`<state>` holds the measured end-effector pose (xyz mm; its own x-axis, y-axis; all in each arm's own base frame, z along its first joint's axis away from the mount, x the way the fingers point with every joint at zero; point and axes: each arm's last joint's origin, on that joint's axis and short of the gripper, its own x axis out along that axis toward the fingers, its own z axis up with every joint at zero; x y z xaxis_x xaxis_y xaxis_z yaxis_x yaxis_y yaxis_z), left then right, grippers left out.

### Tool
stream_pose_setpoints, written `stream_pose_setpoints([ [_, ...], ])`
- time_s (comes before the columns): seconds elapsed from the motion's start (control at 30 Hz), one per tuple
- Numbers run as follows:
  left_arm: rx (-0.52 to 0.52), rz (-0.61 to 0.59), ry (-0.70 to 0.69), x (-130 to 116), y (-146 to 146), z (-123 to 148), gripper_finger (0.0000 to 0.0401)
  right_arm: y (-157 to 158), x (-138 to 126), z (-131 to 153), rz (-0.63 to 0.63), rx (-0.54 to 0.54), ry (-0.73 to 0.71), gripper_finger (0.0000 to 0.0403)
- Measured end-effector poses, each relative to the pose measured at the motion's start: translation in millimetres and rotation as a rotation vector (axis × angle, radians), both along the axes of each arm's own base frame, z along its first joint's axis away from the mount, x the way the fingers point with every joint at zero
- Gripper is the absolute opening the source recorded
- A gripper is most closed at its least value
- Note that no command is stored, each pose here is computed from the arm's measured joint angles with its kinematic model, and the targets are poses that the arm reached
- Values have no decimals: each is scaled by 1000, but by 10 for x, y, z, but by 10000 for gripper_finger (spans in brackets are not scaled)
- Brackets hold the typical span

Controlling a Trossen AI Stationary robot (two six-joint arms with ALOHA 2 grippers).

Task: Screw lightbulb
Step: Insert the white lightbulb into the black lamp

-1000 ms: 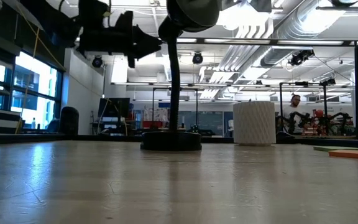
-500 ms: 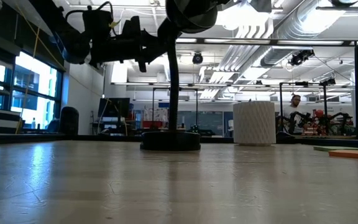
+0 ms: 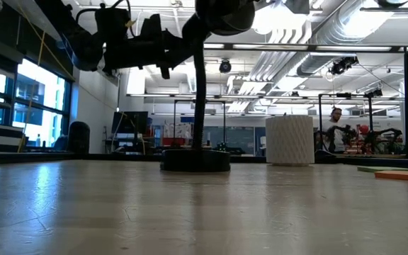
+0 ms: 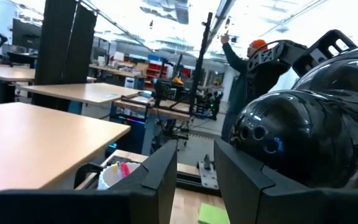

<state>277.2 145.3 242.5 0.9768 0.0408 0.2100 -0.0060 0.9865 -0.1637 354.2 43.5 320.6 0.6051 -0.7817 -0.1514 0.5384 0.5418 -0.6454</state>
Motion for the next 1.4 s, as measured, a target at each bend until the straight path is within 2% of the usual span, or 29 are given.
stream_pose_setpoints([
  [0.23, 5, -10, -2, 16, -32, 2, 105, 7, -2, 0, -8, 23, -32, 245],
  [0.3, 34, -6, -3, 28, -55, 3, 105, 7, -4, -1, -13, 46, -60, 245],
  [0.47, 117, 8, -4, 53, -111, 13, 106, 8, -3, 7, -33, 168, -215, 245],
  [0.63, 146, 11, -1, 52, -115, 9, 105, 8, -1, 7, -49, 312, -381, 245],
  [0.83, 203, 17, -1, 55, -126, 9, 85, 4, 0, 7, -57, 385, -461, 245],
  [1.13, 380, 71, 5, 101, -213, 8, 37, 16, 12, 11, -45, 566, -627, 245],
  [1.23, 455, 15, 22, 133, -294, -32, 19, 19, 20, 20, -47, 643, -705, 245],
  [1.3, 505, 19, 27, 147, -330, -42, 9, -8, 27, 25, -57, 697, -762, 245],
  [1.4, 567, 87, 35, 167, -377, -43, 2, -33, 35, 23, -71, 780, -842, 245],
])
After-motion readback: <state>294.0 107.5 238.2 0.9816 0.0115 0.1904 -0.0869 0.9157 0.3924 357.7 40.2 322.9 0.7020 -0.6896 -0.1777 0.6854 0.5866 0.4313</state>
